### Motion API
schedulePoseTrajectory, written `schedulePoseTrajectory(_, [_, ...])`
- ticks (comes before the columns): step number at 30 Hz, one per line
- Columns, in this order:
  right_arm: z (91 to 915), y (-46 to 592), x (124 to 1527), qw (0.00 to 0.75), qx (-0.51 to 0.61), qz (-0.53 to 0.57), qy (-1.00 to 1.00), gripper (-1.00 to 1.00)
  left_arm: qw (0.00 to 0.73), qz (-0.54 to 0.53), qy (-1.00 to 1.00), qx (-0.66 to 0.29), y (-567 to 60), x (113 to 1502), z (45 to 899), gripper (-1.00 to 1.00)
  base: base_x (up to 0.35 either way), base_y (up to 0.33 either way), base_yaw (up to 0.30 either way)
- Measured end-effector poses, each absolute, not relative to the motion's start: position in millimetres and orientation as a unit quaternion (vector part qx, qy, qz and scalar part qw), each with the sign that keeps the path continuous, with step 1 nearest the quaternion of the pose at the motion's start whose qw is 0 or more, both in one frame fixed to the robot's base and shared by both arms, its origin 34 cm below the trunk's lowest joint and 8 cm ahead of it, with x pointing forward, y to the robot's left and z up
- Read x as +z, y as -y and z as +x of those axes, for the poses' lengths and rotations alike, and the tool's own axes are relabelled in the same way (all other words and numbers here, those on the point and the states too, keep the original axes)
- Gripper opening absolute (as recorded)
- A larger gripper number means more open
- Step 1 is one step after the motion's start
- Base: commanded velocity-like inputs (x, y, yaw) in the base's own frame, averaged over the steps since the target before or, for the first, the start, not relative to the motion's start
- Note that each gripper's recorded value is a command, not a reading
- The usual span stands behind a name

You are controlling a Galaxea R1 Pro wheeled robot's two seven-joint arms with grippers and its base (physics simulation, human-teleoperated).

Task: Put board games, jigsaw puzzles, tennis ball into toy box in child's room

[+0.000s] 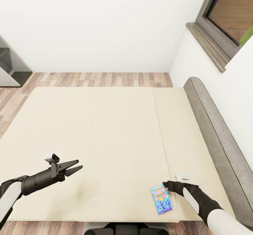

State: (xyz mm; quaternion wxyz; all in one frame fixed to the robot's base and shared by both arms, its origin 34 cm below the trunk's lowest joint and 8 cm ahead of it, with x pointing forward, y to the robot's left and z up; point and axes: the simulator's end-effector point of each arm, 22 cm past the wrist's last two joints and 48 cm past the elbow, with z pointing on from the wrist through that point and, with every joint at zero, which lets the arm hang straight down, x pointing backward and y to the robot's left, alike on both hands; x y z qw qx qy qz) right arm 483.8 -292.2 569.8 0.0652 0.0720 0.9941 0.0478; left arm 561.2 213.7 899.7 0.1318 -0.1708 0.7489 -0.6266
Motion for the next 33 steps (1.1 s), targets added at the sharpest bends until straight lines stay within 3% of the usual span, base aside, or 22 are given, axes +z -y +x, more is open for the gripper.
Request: schedulePoseTrajectory(33, [464.8, 272.3, 562.6, 0.047, 0.085, 0.071, -0.993, 1.0, 0.131, -0.15, -0.714, -0.671, -202.7, 930.0, 560.6, 1.0, 0.0, 0.0, 0.0])
